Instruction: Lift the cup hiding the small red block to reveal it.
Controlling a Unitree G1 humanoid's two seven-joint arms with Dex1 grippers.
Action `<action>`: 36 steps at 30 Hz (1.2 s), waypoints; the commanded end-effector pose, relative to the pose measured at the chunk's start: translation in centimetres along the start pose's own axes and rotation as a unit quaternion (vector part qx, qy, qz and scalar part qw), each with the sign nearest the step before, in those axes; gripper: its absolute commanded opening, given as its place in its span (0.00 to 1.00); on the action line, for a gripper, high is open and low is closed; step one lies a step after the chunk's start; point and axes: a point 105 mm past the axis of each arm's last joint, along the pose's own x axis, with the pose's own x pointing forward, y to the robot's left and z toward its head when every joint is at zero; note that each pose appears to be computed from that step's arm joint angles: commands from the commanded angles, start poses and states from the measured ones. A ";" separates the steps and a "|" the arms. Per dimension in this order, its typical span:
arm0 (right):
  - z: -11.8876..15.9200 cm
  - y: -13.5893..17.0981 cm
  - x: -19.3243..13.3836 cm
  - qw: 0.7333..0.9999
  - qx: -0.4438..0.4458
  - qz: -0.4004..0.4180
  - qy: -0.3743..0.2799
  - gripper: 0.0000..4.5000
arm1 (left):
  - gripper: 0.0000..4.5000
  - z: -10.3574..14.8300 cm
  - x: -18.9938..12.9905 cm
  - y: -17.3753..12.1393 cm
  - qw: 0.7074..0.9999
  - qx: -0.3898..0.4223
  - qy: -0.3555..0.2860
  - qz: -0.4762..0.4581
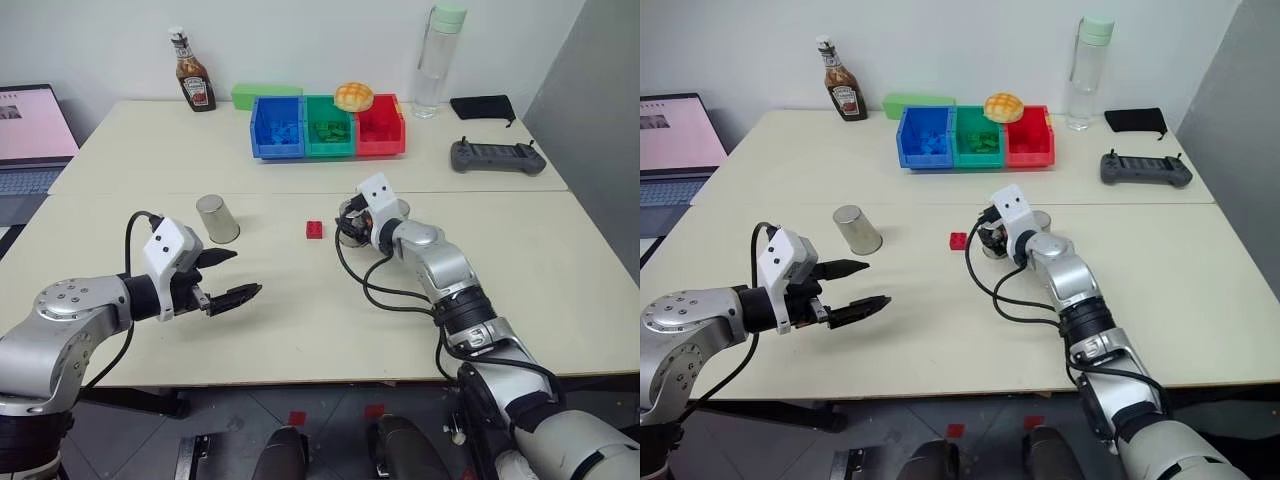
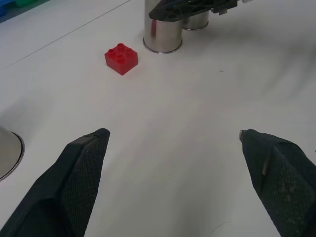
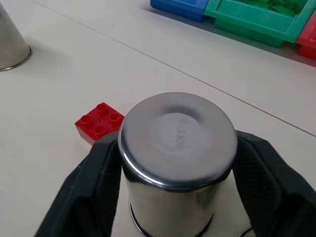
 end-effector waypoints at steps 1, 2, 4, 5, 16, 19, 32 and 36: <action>2.1 -0.5 0.0 0.999 0.006 -0.006 -0.039 0.91 | 1.00 0.9 -0.2 0.3 1.000 0.018 -0.010 0.006; 2.8 -0.6 -0.1 0.999 0.015 -0.004 -0.051 0.96 | 1.00 0.9 -0.2 0.4 1.000 0.019 -0.010 0.006; 3.8 -0.7 -0.3 0.997 0.026 -0.001 -0.070 1.00 | 1.00 1.0 -0.2 0.4 1.000 0.019 -0.011 0.006; 4.7 -0.7 -0.5 0.996 0.025 0.000 -0.085 1.00 | 1.00 1.0 -0.2 0.5 1.000 0.020 -0.011 0.006; 12.1 1.2 -6.2 0.974 -0.014 0.061 -0.217 1.00 | 1.00 1.4 -0.5 1.0 0.999 0.022 -0.019 0.023; 9.7 2.7 -8.6 0.977 -0.043 0.120 -0.171 1.00 | 1.00 1.0 -1.1 1.6 0.999 0.023 -0.006 0.041; 0.8 2.8 -14.9 0.985 -0.025 0.166 -0.041 1.00 | 1.00 0.7 -2.8 2.1 0.998 0.034 0.002 0.060; 0.4 2.2 -15.3 0.986 -0.018 0.157 -0.049 1.00 | 1.00 0.7 -2.9 2.2 0.998 0.035 -0.001 0.061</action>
